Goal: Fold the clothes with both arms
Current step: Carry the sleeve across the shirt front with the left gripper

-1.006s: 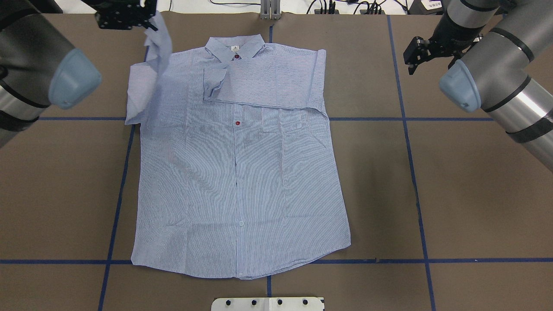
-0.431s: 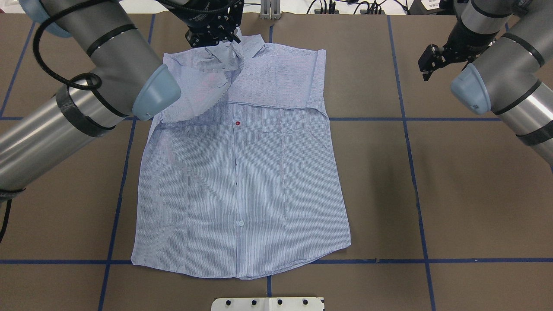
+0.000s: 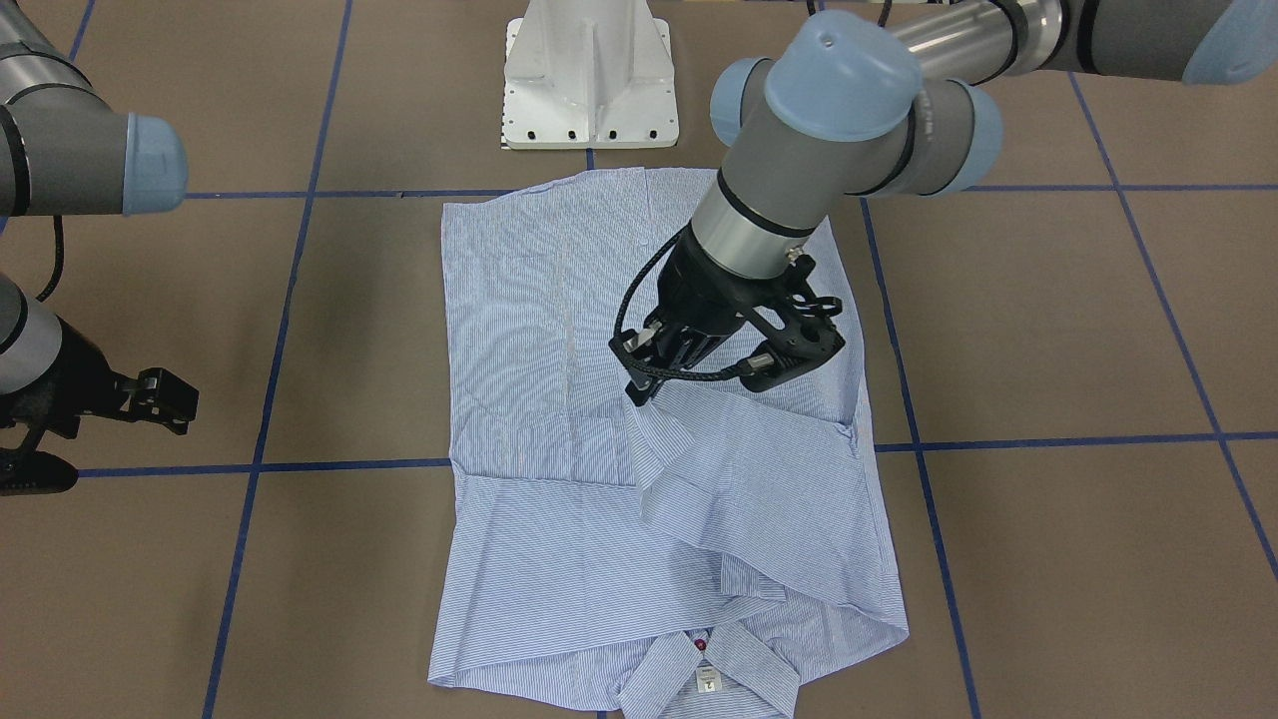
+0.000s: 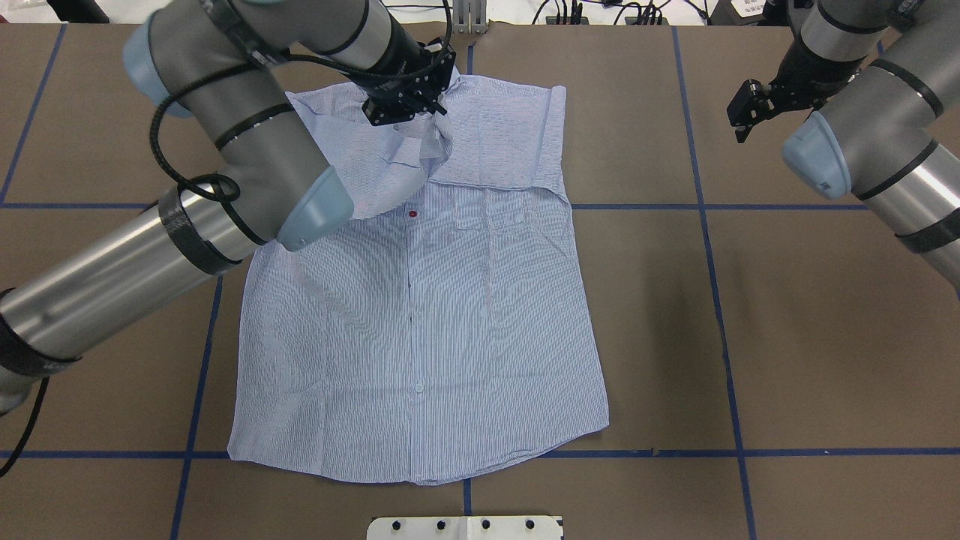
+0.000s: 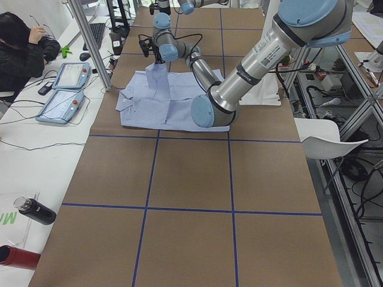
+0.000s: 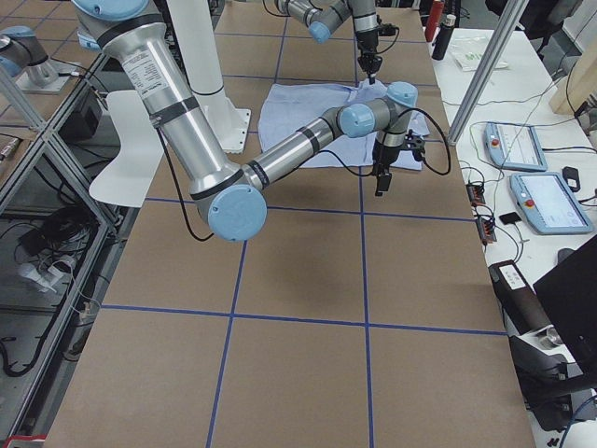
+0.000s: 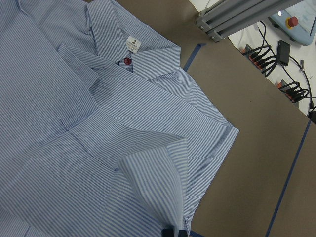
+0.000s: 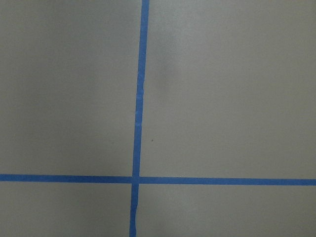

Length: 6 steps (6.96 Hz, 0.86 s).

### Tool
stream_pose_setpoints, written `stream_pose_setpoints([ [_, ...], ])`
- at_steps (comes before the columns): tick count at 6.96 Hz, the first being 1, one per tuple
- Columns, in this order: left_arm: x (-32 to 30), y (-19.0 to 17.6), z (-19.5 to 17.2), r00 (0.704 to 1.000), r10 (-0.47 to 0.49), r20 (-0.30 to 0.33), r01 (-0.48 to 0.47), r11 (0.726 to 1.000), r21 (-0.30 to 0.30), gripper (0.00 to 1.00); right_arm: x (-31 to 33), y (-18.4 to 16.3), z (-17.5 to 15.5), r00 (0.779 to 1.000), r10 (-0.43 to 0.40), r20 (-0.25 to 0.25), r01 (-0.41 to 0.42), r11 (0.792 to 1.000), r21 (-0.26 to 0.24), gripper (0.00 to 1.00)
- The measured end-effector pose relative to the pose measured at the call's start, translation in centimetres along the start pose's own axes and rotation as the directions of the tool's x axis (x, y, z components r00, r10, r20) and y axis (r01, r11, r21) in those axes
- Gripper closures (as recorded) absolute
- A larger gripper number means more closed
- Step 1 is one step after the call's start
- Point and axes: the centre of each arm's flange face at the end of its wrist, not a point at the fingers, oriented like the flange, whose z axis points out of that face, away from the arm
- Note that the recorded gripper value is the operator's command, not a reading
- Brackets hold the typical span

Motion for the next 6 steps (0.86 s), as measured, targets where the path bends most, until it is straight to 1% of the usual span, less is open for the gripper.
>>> stream_pose_setpoints([
  [1,-0.4,3.0,2.7,0.999,0.032,-0.009,-0.032,0.999,-0.014,1.00,0.0,-0.1,0.0,1.000,0.002,0.000,-0.002,1.000,-0.001,0.00],
  [2,-0.9,6.5,5.2,0.998,0.062,-0.016,-0.063,0.998,-0.031,0.93,-0.1,-0.1,0.0,1.000,0.003,0.002,-0.003,1.000,-0.002,0.00],
  [3,-1.5,10.4,7.8,0.995,0.092,-0.023,-0.093,0.995,-0.034,0.01,-0.1,-0.1,0.0,1.000,0.004,0.008,-0.004,1.000,-0.005,0.00],
  [4,-2.2,13.2,9.9,0.992,0.119,-0.047,-0.121,0.992,-0.039,0.00,-0.3,0.0,0.0,1.000,0.002,0.020,-0.002,1.000,-0.010,0.00],
  [5,-2.7,14.8,11.3,0.986,0.141,-0.086,-0.145,0.989,-0.043,0.00,-0.3,0.2,0.2,0.999,-0.007,0.043,0.007,1.000,-0.006,0.00],
  [6,-2.9,15.7,11.6,0.980,0.154,-0.124,-0.159,0.986,-0.039,0.00,0.1,0.5,0.8,0.997,-0.025,0.080,0.025,1.000,0.005,0.00],
])
